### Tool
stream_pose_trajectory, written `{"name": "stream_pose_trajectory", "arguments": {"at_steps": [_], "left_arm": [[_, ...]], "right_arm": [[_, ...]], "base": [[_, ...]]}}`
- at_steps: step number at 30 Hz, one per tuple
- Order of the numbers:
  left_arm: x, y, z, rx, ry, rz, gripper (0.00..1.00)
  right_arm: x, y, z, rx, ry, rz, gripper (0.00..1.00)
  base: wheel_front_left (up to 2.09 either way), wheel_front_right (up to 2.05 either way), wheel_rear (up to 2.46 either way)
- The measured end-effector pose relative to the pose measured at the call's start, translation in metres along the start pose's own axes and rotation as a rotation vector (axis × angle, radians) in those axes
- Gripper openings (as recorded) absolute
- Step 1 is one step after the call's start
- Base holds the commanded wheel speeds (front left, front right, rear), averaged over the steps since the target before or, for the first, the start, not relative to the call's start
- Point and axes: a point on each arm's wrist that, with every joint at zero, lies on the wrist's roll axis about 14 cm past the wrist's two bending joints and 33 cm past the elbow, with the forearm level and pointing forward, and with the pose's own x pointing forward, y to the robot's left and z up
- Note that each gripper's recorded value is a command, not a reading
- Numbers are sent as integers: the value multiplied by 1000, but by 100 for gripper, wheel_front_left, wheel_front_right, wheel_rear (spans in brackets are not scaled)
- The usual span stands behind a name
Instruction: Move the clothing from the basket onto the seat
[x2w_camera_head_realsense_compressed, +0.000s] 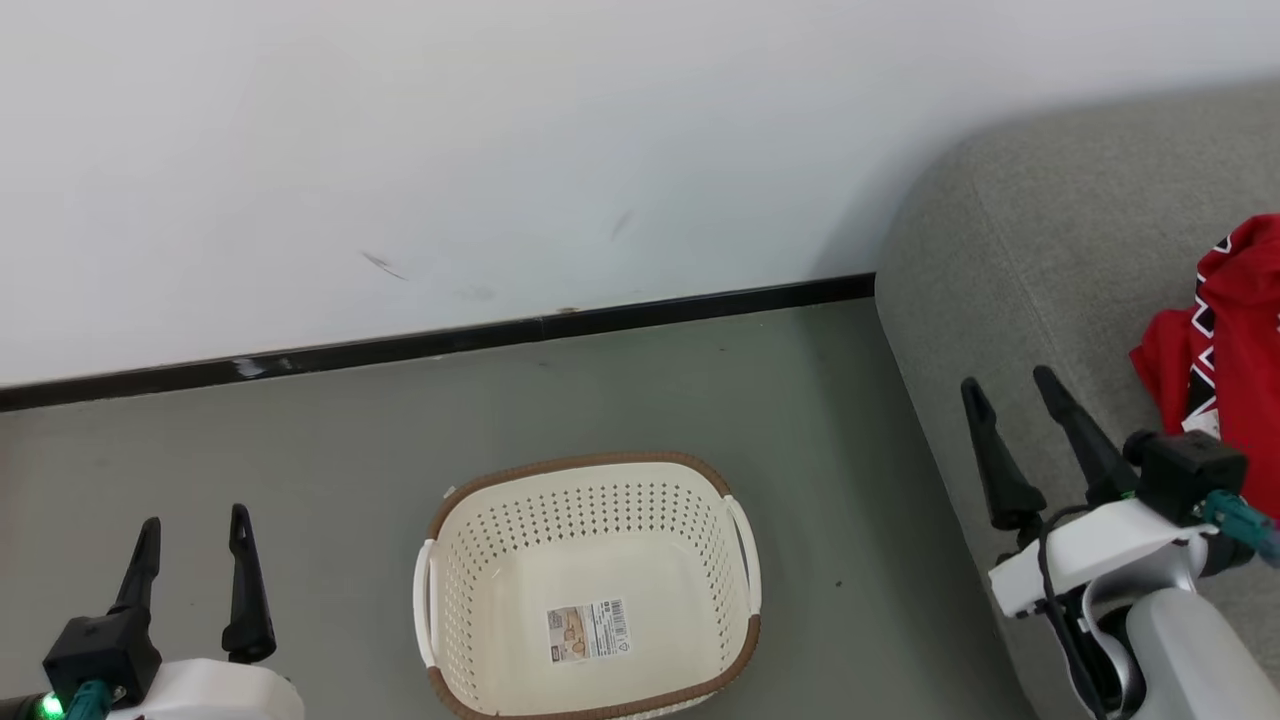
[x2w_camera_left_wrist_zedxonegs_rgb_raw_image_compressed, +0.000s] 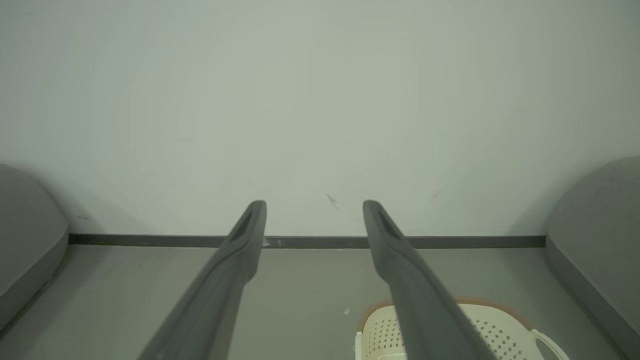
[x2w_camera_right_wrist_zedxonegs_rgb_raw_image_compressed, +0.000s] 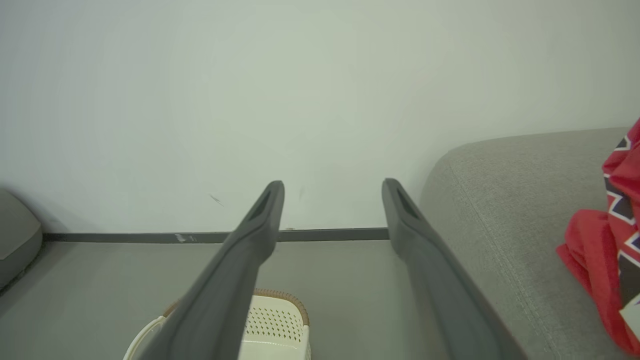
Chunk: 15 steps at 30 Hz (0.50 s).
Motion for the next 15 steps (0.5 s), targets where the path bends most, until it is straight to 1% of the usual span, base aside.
{"name": "stream_pose_trajectory", "arguments": {"at_steps": [7,15], "left_arm": [[-14,1,5,5,-13,-11,100],[-30,3,5,1,-8,-16,100]], "right_arm": [[-15,21,-4,18,7,27,100],[-38,35,-19,45,52,41,100]], "base": [[0,0,0],[0,0,0]]}}
